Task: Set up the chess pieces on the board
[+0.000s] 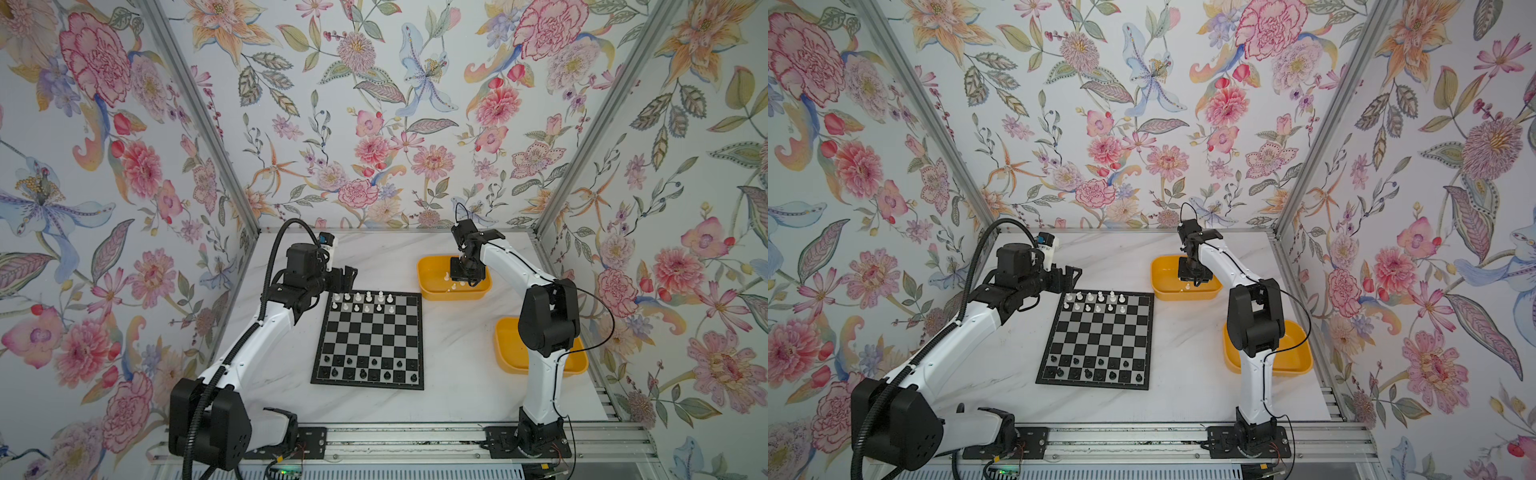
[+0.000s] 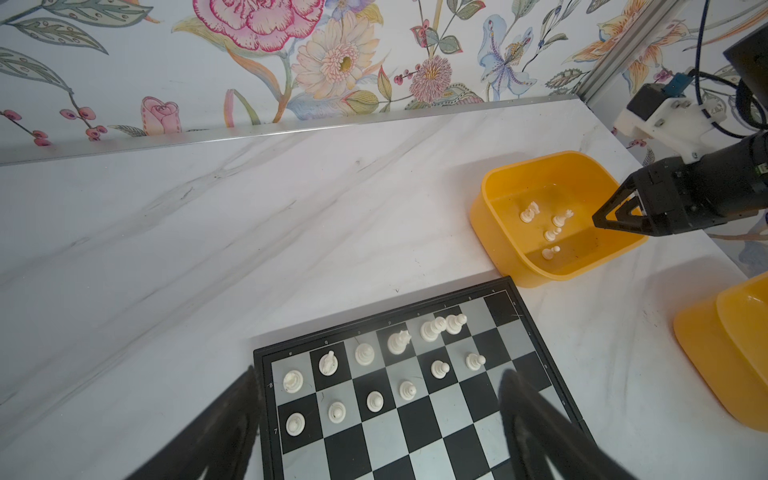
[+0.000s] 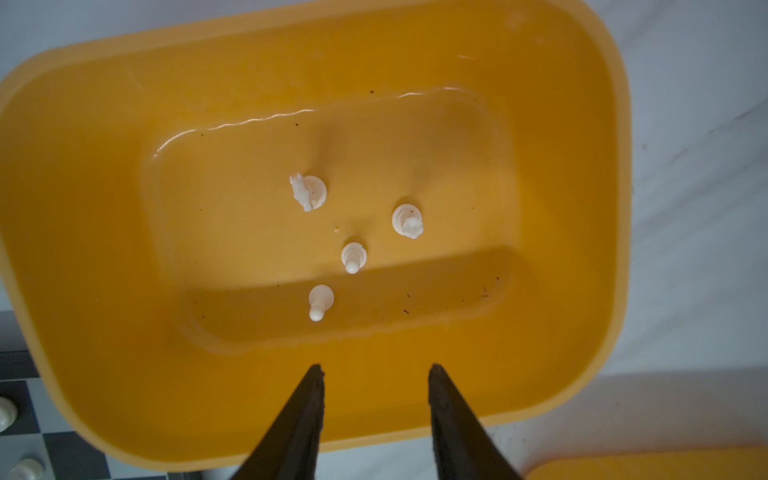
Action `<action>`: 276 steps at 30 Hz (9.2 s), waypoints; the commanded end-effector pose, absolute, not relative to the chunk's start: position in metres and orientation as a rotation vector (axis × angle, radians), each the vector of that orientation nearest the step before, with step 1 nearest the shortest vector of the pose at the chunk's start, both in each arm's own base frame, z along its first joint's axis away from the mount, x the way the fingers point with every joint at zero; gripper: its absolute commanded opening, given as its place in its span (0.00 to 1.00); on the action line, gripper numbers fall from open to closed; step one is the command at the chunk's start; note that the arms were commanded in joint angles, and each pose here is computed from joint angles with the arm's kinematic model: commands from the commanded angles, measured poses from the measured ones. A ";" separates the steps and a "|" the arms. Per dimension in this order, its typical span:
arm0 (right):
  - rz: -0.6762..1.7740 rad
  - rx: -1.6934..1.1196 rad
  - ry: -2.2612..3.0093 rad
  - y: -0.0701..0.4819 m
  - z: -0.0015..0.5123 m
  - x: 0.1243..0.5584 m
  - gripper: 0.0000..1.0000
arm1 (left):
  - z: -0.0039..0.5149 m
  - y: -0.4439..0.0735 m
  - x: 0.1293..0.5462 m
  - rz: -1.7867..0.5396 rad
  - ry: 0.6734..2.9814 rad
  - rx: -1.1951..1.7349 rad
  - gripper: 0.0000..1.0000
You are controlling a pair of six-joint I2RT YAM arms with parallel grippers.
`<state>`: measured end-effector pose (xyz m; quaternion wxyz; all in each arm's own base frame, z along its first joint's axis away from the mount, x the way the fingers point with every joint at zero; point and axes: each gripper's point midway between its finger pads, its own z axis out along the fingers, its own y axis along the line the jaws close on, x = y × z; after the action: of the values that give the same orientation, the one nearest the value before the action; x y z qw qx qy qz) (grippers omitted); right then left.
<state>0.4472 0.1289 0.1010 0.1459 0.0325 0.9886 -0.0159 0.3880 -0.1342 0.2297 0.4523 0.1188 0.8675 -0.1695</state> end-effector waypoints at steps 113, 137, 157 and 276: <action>-0.030 0.020 2.937 0.133 0.115 0.326 0.46 | 0.219 -0.182 0.401 -0.526 2.116 0.456 0.90; 0.239 0.039 3.056 0.134 0.072 0.344 0.35 | 0.210 -0.313 0.478 -0.504 2.026 0.556 0.89; 0.120 0.042 3.074 0.140 0.055 0.353 0.31 | 0.205 -0.313 0.485 -0.421 2.002 0.688 0.89; 0.215 -0.483 2.924 0.314 0.085 0.406 0.05 | 0.241 -0.123 0.425 -0.228 1.960 0.229 0.88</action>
<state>0.4106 0.3139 0.0970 0.1063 -0.1566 0.9789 0.0767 0.4262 -0.1284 0.2407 0.5455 0.1044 0.8258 -0.0977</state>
